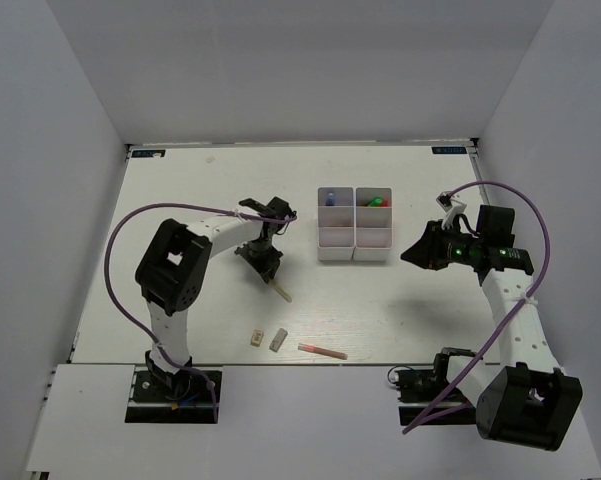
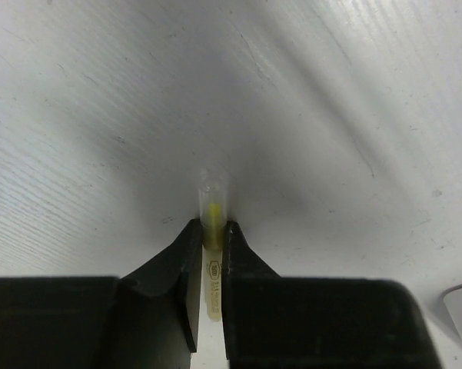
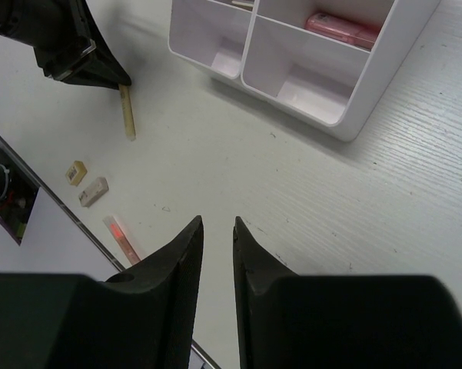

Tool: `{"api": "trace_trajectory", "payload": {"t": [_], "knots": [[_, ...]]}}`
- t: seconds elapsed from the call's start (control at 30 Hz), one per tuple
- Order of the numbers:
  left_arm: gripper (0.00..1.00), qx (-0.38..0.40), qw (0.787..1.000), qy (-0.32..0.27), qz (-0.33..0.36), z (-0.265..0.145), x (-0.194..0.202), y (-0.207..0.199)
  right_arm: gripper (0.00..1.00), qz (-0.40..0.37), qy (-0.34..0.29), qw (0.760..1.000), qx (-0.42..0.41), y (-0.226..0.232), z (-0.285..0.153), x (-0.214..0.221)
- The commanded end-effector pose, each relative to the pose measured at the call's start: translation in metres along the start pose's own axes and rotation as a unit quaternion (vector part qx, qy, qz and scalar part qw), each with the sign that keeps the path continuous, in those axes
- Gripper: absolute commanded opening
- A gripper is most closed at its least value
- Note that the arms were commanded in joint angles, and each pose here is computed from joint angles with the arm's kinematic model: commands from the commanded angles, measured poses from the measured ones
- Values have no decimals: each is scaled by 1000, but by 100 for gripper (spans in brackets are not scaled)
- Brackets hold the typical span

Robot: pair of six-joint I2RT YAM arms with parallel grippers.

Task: Sort the stationery into containers
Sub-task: Pick up the pen from the center of the board.

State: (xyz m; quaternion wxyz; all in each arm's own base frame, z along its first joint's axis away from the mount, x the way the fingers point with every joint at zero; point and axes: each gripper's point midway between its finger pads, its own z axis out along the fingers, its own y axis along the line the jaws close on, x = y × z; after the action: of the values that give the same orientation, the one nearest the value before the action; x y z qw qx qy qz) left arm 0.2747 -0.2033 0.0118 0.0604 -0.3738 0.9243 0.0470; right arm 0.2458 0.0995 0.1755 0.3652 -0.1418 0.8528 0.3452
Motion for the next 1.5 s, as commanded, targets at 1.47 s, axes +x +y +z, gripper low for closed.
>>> {"api": "trace_trajectory", "payload": {"t": [1.47], "knots": [[0,439,566,-467,518,-232,57,-198,26,-18,-14,1000,-4,8,-6,-13]]}}
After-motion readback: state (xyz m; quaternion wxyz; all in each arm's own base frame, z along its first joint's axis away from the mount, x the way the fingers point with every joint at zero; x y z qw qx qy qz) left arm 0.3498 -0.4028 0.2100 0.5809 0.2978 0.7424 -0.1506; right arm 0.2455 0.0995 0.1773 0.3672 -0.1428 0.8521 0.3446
